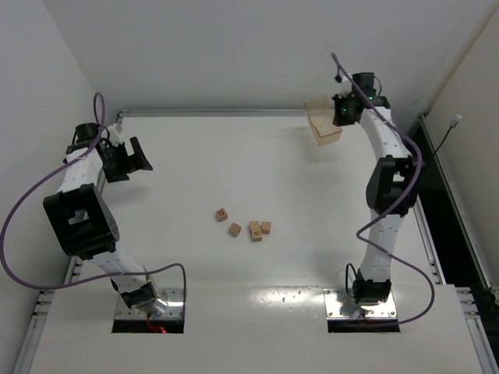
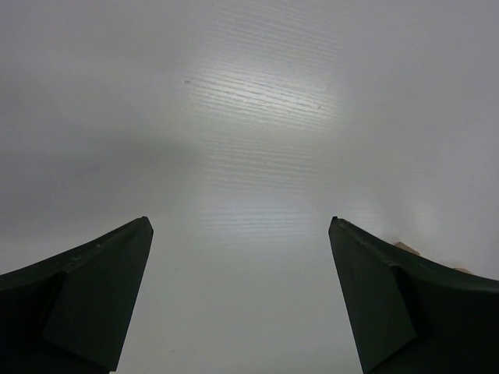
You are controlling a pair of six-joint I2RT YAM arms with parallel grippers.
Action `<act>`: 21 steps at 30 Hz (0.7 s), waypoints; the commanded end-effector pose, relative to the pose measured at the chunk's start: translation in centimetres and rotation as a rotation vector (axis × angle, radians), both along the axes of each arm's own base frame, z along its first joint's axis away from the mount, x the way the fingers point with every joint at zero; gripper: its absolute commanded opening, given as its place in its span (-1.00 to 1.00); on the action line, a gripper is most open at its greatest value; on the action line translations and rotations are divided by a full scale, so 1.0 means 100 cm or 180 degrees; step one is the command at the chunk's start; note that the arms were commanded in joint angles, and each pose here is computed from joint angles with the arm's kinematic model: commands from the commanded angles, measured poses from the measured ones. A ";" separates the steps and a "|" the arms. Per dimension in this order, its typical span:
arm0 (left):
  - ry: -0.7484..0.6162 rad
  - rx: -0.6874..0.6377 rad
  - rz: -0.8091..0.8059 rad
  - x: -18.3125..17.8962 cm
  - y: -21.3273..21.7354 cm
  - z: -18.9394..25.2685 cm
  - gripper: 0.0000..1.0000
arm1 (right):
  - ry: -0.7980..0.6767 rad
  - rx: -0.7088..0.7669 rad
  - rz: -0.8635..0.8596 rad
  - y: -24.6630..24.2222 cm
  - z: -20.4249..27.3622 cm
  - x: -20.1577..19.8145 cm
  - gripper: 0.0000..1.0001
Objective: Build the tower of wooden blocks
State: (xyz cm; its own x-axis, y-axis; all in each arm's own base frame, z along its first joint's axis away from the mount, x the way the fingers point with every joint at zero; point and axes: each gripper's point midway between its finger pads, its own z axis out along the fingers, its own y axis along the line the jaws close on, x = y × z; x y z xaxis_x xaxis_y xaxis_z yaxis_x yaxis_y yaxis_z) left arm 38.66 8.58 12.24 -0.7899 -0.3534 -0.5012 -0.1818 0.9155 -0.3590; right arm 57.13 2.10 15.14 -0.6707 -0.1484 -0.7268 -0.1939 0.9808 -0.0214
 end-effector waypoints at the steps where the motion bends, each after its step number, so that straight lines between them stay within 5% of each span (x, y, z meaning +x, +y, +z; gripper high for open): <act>1: -0.0193 0.0042 0.0016 0.004 -0.003 0.018 0.90 | 0.0146 0.0242 -0.0211 -0.044 -0.009 -0.007 -1.00; 9: -0.0169 -0.0013 0.0027 0.006 -0.004 0.012 0.88 | 0.0038 0.0126 -0.0456 -0.136 -0.010 0.004 -1.00; 21: -0.0153 0.0012 0.0045 0.008 -0.001 0.011 0.88 | 0.0235 0.0148 -0.0511 -0.185 -0.062 -0.001 -1.00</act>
State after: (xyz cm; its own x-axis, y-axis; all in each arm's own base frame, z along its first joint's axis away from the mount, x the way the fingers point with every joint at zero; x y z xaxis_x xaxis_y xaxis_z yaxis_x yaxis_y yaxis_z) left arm 38.89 8.51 12.22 -0.7825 -0.3652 -0.5043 -0.1905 0.9115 -0.3645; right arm 55.90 -15.22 7.12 -0.7810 0.0102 -0.6245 -0.0193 0.9990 0.0404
